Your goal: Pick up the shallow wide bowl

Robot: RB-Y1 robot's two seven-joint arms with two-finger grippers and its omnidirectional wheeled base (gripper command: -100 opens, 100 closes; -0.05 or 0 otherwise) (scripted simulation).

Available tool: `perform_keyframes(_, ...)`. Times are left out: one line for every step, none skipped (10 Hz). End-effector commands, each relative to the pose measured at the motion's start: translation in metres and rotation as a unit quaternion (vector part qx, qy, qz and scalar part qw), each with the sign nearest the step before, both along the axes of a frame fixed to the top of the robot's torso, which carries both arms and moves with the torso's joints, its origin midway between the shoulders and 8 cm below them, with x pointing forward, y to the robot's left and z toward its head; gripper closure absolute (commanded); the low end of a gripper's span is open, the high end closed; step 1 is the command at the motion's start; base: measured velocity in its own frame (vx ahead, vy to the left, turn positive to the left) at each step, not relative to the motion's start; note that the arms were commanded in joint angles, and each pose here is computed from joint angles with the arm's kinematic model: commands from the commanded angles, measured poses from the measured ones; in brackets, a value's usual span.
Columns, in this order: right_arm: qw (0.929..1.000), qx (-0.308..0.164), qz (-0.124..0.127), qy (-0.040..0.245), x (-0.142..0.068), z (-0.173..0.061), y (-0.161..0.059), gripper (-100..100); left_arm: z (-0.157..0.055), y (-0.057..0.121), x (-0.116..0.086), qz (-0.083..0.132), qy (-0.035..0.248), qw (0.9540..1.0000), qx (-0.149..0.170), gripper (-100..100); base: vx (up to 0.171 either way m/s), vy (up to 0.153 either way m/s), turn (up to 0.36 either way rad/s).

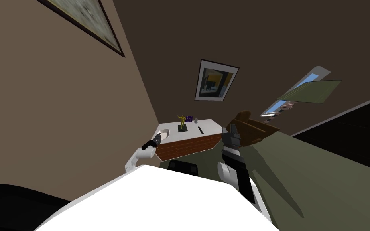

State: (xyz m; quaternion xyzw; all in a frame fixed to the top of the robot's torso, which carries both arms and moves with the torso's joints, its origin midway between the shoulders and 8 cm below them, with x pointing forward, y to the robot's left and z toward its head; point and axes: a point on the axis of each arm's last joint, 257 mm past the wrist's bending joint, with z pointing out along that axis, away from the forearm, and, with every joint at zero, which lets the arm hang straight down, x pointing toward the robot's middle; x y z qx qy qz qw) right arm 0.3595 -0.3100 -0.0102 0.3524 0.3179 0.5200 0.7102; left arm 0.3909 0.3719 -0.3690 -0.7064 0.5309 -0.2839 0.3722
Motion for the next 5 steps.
perform_keyframes(1.0000,0.000,0.000,0.000,0.000,0.000,0.000,0,-0.017,-0.010,-0.008,-0.002,0.026,0.9995,-0.016,-100,0.067,0.074,-0.042)
perform_keyframes(1.0000,0.000,0.000,0.000,0.000,0.000,0.000,0,-0.027,-0.015,-0.014,-0.002,0.040,0.9989,-0.025,-100,0.055,0.076,-0.036)
perform_keyframes(1.0000,0.000,0.000,0.000,0.000,0.000,0.000,0,-0.037,-0.020,-0.020,-0.003,0.054,0.9980,-0.032,-100,0.048,0.072,-0.028)
perform_keyframes(1.0000,0.000,0.000,0.000,0.000,0.000,0.000,0,-0.054,-0.026,-0.032,-0.002,0.078,0.9960,-0.043,-100,0.073,0.068,-0.039)
perform_keyframes(1.0000,0.000,0.000,0.000,0.000,0.000,0.000,0,-0.045,-0.024,-0.027,-0.002,0.064,0.9973,-0.036,-100,0.036,0.030,-0.009)
